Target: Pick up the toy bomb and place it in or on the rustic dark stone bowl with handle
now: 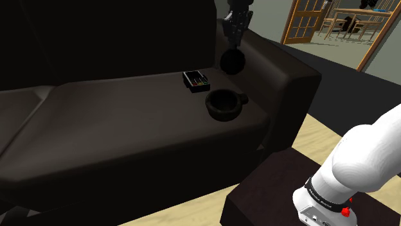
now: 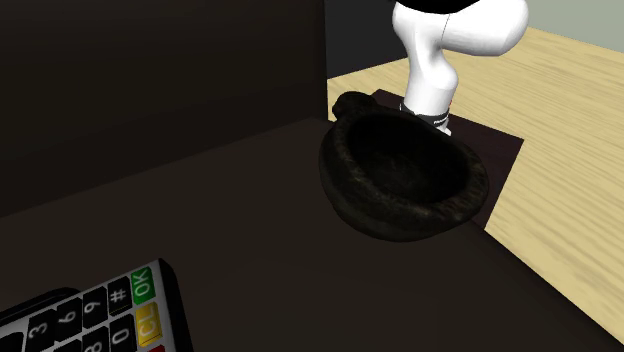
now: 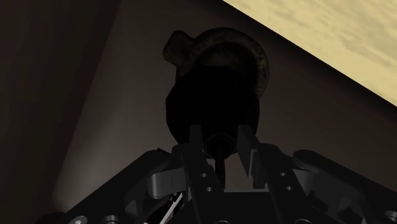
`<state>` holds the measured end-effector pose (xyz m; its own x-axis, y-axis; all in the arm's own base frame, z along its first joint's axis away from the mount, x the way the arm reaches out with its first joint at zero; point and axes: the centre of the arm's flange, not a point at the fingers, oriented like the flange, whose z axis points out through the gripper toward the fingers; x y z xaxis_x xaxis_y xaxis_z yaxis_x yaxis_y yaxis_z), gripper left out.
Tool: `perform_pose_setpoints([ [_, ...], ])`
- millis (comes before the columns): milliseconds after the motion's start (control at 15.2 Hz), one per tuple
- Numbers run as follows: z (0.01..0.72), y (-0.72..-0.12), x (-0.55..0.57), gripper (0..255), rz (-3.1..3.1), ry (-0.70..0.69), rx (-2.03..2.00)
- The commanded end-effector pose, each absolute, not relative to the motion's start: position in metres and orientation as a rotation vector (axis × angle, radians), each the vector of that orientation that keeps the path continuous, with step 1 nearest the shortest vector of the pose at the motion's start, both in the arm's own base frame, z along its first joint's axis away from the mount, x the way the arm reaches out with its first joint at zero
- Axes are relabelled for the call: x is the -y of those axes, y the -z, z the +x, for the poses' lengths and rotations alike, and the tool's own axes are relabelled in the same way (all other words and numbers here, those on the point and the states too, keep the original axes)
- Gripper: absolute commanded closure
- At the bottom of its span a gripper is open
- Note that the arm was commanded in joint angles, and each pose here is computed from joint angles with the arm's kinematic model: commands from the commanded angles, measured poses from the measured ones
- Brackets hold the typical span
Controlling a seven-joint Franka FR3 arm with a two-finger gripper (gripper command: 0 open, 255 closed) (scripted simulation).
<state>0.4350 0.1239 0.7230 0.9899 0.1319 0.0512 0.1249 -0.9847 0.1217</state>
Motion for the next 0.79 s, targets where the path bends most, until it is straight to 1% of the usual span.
perform_pose_setpoints([
  [0, 0.431, -0.714, -0.124, 255, 3.015, -0.089, -0.195],
  [726, 0.431, -0.656, -0.124, 255, 3.015, -0.089, -0.195],
])
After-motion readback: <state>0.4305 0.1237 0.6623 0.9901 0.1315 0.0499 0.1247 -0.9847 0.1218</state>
